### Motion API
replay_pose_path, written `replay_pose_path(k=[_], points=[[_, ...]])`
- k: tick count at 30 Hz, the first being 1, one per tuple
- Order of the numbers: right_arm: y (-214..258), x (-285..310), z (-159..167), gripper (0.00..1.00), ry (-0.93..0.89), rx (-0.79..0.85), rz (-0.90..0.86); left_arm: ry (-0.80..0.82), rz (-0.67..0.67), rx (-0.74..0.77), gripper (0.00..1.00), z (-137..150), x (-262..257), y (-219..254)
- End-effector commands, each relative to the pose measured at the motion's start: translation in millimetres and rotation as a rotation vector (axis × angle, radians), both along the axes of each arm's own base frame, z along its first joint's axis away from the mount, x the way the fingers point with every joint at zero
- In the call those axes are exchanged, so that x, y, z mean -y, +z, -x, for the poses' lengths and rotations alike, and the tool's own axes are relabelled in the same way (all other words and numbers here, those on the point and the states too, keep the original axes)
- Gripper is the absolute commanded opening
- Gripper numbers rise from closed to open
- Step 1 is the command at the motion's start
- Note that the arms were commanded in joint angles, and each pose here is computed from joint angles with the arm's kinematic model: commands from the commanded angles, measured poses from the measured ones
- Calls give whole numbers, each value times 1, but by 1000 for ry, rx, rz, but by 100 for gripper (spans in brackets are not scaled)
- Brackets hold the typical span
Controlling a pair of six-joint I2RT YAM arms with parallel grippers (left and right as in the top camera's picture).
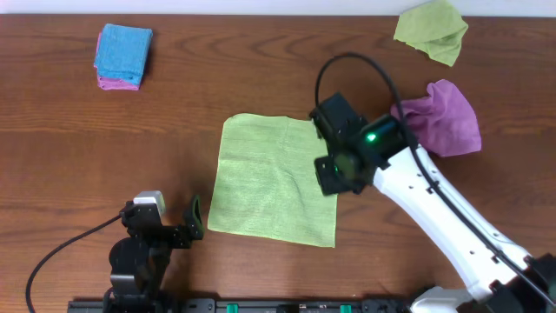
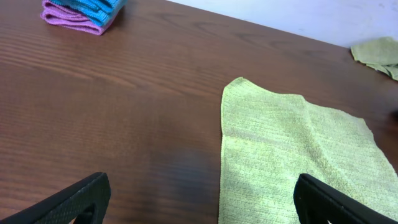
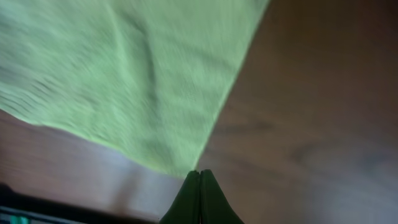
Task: Fold the cloth
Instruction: 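Release the cloth and retract the right gripper toward the front, then move both grippers to the near corners of the green cloth and grasp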
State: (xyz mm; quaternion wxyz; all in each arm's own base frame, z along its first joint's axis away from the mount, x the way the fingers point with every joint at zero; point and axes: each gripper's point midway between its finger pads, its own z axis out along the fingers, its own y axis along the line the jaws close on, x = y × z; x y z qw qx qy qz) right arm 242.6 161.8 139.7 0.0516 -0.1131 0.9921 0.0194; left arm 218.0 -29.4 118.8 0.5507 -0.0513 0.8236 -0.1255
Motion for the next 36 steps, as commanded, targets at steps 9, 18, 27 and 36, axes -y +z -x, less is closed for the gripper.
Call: replay_pose_path(k=[9,18,27,36], points=[[14,3,75,2,33,-25,-176,6,-4,-16,95,0,-1,-9],[89,11,117,70,101,218,-471,6,-4,-16,95,0,-1,-9],[85,11,137,89,119,136,-496,-157,292,-100,95,14,42,-7],[84,9,134,88,118,133,-494,-220,362,-116,95,19,55,-3]])
